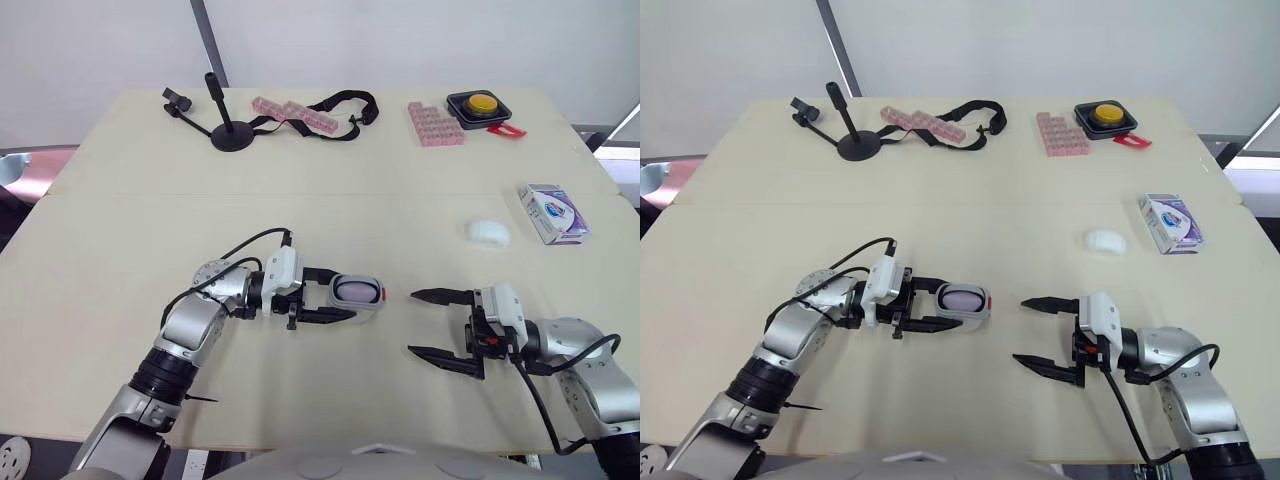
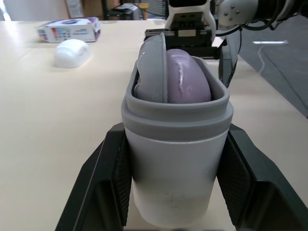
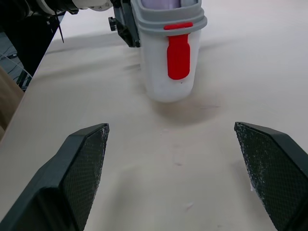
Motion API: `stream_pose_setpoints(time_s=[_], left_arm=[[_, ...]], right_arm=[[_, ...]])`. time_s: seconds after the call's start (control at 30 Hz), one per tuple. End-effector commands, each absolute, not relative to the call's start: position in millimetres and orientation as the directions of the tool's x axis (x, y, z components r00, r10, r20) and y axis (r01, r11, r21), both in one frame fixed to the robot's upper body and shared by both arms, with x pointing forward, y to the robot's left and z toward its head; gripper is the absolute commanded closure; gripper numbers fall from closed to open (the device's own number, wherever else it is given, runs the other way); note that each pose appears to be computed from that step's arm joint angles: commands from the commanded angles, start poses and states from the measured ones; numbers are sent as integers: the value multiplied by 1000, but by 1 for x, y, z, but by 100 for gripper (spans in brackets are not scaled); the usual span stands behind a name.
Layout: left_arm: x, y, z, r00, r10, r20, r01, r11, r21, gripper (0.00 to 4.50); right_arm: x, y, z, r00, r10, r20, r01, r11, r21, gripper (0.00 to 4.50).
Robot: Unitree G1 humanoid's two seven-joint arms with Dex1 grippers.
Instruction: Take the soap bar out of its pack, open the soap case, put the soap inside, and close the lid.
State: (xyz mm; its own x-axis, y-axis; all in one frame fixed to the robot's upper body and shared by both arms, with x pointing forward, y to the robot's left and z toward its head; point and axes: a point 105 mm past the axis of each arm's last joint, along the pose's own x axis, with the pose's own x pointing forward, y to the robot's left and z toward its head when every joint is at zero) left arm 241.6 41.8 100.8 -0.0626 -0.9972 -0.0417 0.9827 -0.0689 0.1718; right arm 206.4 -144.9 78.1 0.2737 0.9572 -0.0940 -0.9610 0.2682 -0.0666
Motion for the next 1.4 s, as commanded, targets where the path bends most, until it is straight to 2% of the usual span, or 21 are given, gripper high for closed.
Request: stream_pose_setpoints(time_s=[0.03,0.33,0.47,0.53,0.8,0.97,1.2,1.4], left_arm=[[243,42,106,-37,-999,-6,974,-37,224,259],[251,41,101,56,-998,23,970,60,235,259],[255,41,98,82,-996,24,969,86,230,259],[256,41,98,87,-996,23,969,90,230,259],[258,39,100,87,-996,28,970,92,225,259],[250,36,98,45,-999,16,976,48,214,259],[246,37,95,46,-999,3,977,46,210,259],[246,37,96,50,-999,3,977,50,207,259]], right_arm=[[210,-154,81,309,945,-104,-947,296,-121,5],[241,-207,112,454,873,-179,-888,425,-178,5],[259,-233,127,481,819,-313,-877,448,-175,5],[273,-249,139,489,761,-427,-871,456,-185,5],[310,-270,178,417,555,-719,-889,413,-197,5],[335,-265,183,324,424,-846,-908,389,-153,5],[356,-263,169,267,309,-913,-921,361,-147,5],[369,-256,160,256,311,-915,-928,345,-142,5]])
